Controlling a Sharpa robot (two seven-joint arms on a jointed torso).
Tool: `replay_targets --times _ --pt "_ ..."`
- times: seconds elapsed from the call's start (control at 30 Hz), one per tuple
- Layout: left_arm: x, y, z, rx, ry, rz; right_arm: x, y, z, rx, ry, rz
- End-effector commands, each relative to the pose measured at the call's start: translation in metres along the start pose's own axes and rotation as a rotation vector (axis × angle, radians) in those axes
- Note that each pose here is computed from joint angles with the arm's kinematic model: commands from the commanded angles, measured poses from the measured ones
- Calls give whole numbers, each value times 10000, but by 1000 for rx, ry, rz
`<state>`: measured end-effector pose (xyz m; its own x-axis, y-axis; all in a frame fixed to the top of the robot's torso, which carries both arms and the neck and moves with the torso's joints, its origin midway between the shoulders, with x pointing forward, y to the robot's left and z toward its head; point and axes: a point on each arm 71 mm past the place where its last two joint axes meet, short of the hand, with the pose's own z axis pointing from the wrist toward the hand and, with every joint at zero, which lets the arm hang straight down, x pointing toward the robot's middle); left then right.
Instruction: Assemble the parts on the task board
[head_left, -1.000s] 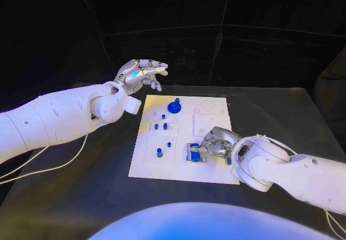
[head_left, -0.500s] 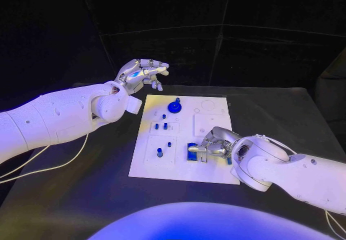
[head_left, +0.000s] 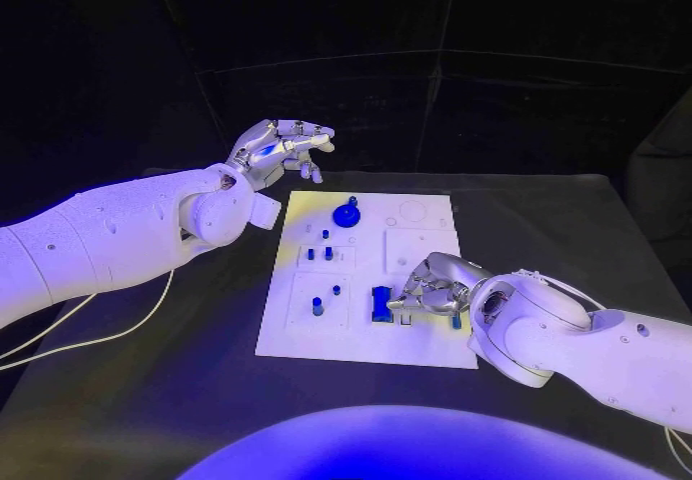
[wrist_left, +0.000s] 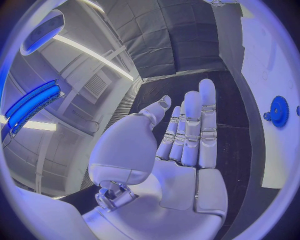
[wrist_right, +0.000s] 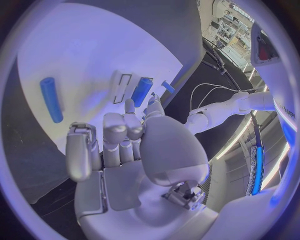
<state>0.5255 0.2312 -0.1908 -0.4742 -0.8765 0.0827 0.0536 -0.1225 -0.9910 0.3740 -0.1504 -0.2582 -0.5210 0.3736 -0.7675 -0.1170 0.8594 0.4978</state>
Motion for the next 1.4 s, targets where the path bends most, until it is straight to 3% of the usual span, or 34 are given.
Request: replay_targets --times 0.03,0.4,0.8,1.4 --pt "10 -11 7 5 9 -10 -87 -61 -65 -26 -55 -14" --pt "-7 2 -18 0 5 -7 -302 -541 -316 84 -92 -38" --pt "-11 10 -31 -4 4 -6 -371 -717 -304 122 -117 -149" --pt "-7 20 -31 -6 7 -7 -220 -648 -156 149 8 -236"
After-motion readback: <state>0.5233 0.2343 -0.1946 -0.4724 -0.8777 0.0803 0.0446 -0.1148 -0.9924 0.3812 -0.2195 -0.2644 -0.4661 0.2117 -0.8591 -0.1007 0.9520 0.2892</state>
